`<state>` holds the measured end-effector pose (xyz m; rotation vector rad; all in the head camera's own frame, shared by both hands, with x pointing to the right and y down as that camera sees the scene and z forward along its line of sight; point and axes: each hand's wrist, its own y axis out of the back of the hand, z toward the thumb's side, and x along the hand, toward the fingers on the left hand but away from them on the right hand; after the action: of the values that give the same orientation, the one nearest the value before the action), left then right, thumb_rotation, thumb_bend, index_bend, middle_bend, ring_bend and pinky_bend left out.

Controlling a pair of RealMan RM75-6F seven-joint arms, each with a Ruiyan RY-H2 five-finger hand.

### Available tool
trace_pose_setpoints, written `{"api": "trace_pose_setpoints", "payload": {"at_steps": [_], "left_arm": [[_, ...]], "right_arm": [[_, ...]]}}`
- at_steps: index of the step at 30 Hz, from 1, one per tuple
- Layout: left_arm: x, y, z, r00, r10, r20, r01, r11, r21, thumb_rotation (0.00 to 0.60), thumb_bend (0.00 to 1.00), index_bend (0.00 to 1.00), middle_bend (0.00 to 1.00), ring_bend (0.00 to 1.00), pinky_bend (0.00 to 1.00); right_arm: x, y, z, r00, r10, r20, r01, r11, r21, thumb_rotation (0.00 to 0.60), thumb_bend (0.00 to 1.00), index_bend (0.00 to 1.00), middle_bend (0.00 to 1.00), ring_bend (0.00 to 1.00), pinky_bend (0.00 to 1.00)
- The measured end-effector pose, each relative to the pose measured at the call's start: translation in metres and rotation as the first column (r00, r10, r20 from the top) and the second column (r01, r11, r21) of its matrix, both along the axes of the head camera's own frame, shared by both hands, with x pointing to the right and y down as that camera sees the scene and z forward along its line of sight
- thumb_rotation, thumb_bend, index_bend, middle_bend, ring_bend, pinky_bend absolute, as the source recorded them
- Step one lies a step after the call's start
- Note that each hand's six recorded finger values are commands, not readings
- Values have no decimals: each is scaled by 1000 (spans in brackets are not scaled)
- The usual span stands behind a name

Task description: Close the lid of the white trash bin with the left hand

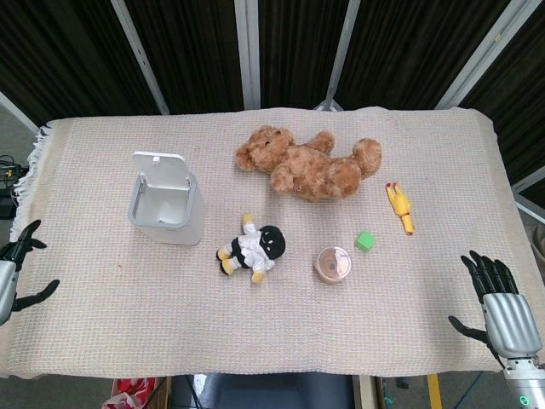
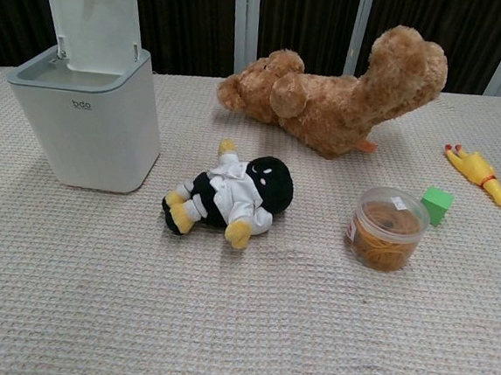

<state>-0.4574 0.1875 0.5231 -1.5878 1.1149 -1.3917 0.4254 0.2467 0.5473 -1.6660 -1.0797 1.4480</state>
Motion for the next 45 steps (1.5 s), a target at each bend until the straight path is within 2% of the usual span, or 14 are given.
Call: {"api": "trace_pose_setpoints", "payload": {"at_steps": [4, 8, 15, 22, 28, 35, 45], "left_arm": [[7, -30, -1, 1000, -8, -7, 8, 1000, -10, 600, 347, 0, 865, 810, 941], [16, -62, 2, 1000, -10, 3, 10, 999, -35, 600, 380, 0, 917, 860, 974], [42, -116, 8, 1000, -7, 8, 8, 995, -96, 600, 569, 0, 934, 874, 985], [78, -159, 16, 999, -19, -45, 9, 980, -198, 600, 625, 0, 955, 890, 994], [114, -190, 15, 999, 11, -36, -19, 974, -227, 600, 653, 43, 970, 899, 999], [141, -206, 20, 1000, 14, -19, -19, 967, -253, 600, 670, 140, 990, 918, 1000], [166, -215, 34, 1000, 19, 7, -16, 960, -279, 600, 676, 203, 993, 924, 1000]], "right_arm": [[-1, 0, 1, 1000, 3, 5, -3, 1000, -3, 600, 192, 0, 0, 0, 0], [-1, 0, 1, 1000, 10, 8, -10, 1000, -8, 600, 192, 0, 0, 0, 0], [-3, -1, 3, 999, 21, 28, -21, 1000, -16, 600, 192, 0, 0, 0, 0], [-3, -3, 6, 999, 28, 42, -27, 999, -26, 600, 192, 0, 0, 0, 0], [-4, -4, 6, 998, 32, 58, -31, 999, -29, 600, 192, 0, 0, 0, 0], [-4, -4, 6, 997, 35, 69, -33, 999, -32, 600, 192, 0, 0, 0, 0], [-3, -4, 5, 997, 36, 75, -34, 999, -33, 600, 192, 0, 0, 0, 0]]}}
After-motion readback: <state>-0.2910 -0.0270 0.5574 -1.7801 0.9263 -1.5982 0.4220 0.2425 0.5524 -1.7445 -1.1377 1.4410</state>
